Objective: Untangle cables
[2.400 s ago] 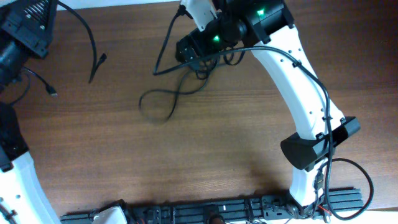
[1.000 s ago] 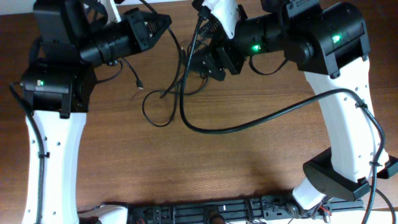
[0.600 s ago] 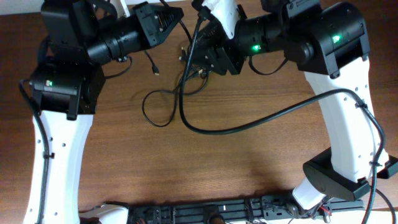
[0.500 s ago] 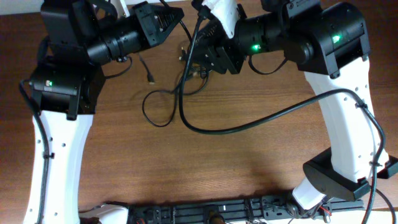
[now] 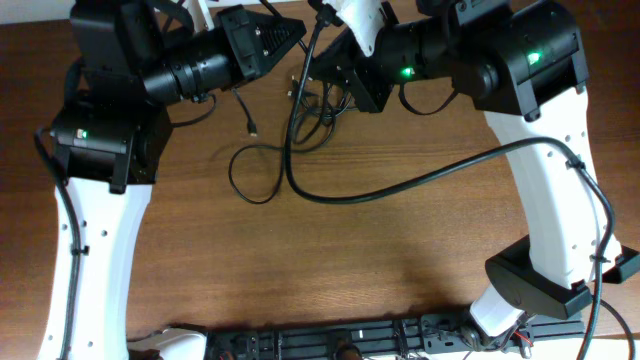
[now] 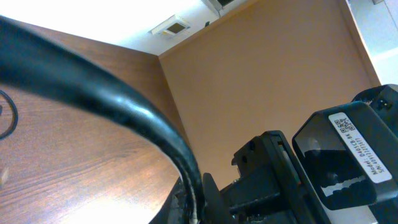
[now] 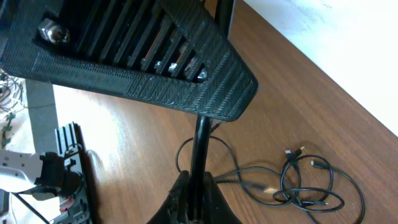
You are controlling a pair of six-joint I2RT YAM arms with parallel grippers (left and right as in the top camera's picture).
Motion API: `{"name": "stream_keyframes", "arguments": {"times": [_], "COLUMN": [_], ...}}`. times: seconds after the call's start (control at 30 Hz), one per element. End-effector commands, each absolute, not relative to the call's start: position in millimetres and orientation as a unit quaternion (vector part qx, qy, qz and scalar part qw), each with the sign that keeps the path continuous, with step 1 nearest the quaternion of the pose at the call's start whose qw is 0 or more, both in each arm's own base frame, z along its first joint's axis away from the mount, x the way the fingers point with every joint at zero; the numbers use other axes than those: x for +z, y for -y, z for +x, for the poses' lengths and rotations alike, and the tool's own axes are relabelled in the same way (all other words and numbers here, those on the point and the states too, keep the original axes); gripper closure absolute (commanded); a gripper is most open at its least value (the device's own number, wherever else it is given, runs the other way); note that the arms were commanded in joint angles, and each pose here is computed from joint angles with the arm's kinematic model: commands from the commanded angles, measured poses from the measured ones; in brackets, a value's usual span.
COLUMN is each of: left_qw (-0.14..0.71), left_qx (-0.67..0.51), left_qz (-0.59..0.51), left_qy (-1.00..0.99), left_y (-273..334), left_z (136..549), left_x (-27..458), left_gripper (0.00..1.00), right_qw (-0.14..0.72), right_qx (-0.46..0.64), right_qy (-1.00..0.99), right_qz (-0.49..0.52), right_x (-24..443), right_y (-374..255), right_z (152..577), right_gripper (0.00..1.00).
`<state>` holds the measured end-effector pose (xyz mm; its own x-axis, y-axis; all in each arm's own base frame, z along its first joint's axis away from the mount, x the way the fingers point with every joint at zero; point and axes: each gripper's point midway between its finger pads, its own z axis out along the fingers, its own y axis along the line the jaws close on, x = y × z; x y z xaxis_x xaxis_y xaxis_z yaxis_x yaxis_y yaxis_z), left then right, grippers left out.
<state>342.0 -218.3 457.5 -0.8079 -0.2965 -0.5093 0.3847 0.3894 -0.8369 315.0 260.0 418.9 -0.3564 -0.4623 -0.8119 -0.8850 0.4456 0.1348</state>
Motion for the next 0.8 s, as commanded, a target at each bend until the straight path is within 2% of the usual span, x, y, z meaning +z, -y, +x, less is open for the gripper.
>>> {"name": "stream_keyframes", "arguments": {"times": [0.0, 0.07, 0.1, 0.17, 0.3, 0.6, 0.77], "left_qw": [0.317, 0.317, 0.317, 0.316, 0.32, 0.308, 0.303], "left_qx": [-0.562, -0.562, -0.562, -0.563, -0.556, -0.53, -0.519], "left_qz": [0.044, 0.044, 0.044, 0.045, 0.06, 0.076, 0.087], "left_qy": [-0.763, -0.763, -0.763, -0.763, -0.765, -0.786, -0.795], "left_y": [220, 220, 219, 220, 220, 218, 217], "left_z": [333, 333, 334, 333, 331, 325, 322], "left_x": [473, 473, 473, 473, 469, 450, 441], "left_gripper": [0.97, 0.92, 0.84, 0.6, 0.4, 0.37, 0.37], "right_qw": [0.362, 0.363, 0.366, 0.376, 0.393, 0.415, 0.427], "right_qx": [0.291, 0.289, 0.285, 0.269, 0.25, 0.178, 0.164], "right_qy": [-0.767, -0.768, -0.769, -0.772, -0.785, -0.824, -0.857], "right_qz": [-0.442, -0.441, -0.44, -0.435, -0.407, -0.343, -0.238], "right_x": [419, 419, 419, 419, 423, 420, 423], "right_y": [-262, -262, -261, -258, -254, -223, -171], "right_z": [316, 317, 319, 325, 338, 368, 398], "right_gripper": [0.96, 0.96, 0.96, 0.96, 0.96, 0.96, 0.96]}}
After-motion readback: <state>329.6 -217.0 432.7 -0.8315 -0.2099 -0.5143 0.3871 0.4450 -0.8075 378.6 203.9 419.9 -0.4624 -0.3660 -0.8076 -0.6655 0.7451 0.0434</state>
